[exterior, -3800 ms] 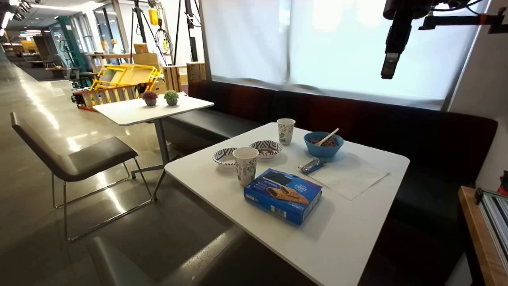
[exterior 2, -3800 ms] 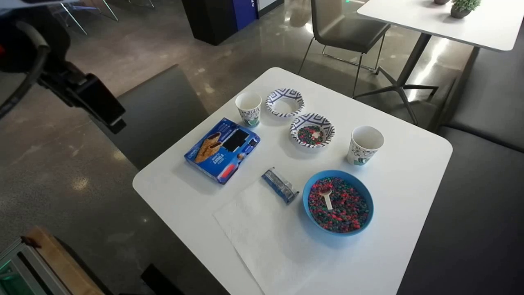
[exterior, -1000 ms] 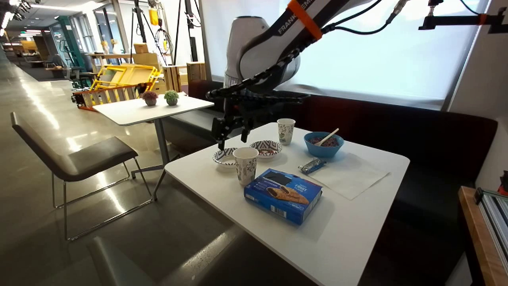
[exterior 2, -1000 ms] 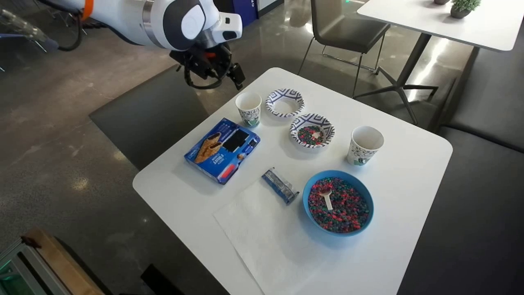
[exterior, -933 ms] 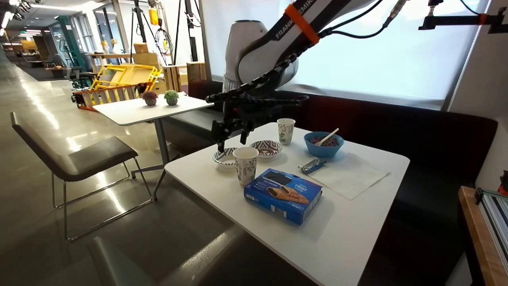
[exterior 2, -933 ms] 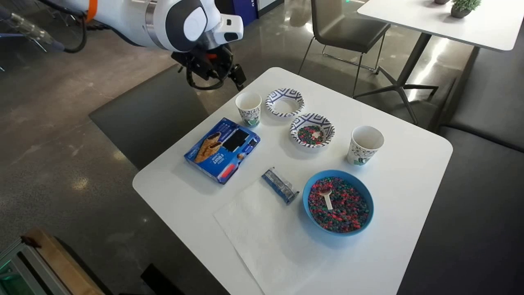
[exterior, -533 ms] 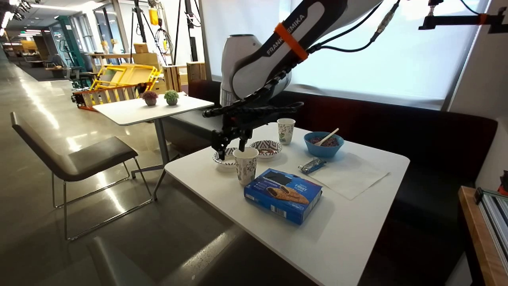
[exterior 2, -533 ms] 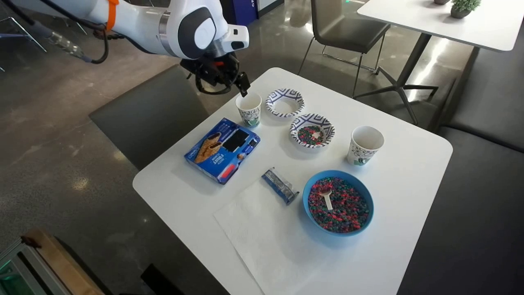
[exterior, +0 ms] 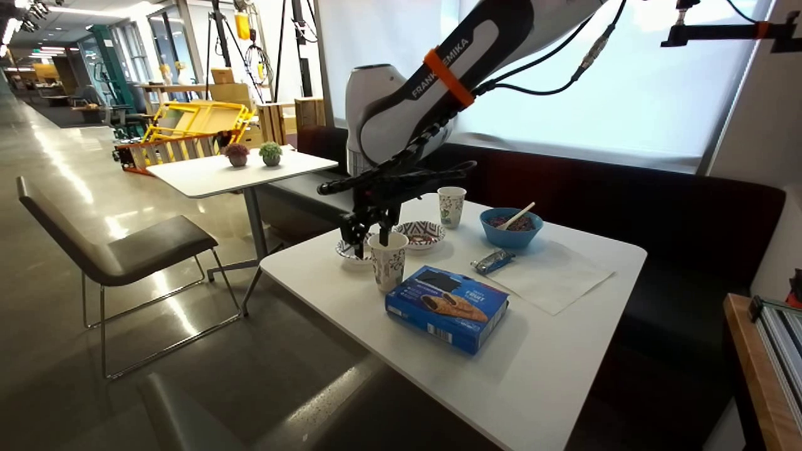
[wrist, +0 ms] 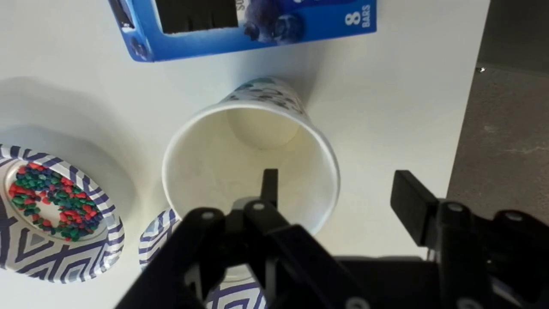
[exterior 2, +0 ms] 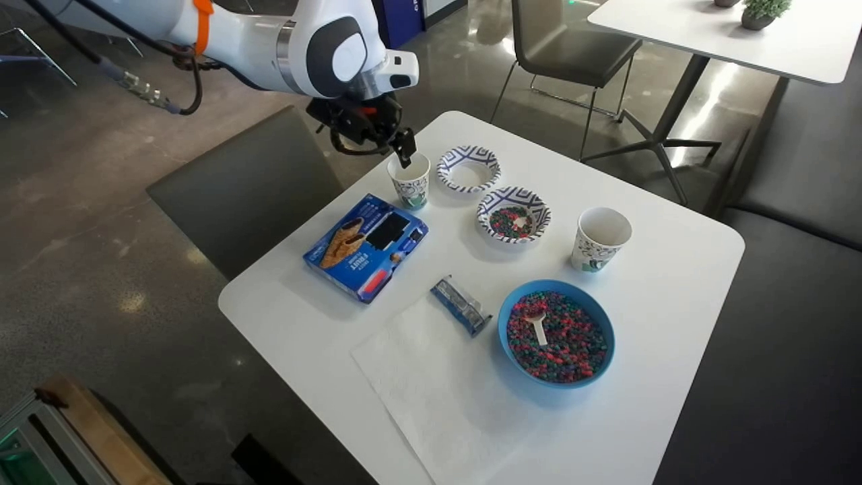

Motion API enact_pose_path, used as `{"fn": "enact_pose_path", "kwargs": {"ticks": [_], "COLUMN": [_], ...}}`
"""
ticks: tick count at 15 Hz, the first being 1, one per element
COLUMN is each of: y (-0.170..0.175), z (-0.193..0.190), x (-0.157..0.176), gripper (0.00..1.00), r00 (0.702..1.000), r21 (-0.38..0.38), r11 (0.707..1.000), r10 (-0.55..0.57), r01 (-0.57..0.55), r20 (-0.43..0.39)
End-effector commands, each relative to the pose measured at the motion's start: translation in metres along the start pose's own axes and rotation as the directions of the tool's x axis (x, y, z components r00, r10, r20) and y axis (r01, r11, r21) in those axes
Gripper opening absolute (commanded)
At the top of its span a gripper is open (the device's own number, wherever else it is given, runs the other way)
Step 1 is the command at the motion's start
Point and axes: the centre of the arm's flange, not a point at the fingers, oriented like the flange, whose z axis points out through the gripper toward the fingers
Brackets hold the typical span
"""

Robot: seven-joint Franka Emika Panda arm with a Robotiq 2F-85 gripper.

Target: Move the paper cup on the left to the right and put it on the plain paper

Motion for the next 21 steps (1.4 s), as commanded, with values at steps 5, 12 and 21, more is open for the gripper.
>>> {"fn": "enact_pose_path", "kwargs": {"ticks": [5, 12, 21], "y": [-0.001, -0.001, 0.044], "z": [0.017, 0.014, -0.069], "x": [0.009, 0.002, -0.032], "gripper": [0.48, 0.00, 0.01], "r00": [1.000, 0.999, 0.924], "r21": [-0.031, -0.044, -0.114], "r11": [0.999, 0.999, 0.925], "r10": [0.008, 0.020, 0.373], "r01": [-0.007, -0.019, -0.363], "r20": [0.025, 0.028, 0.080]}}
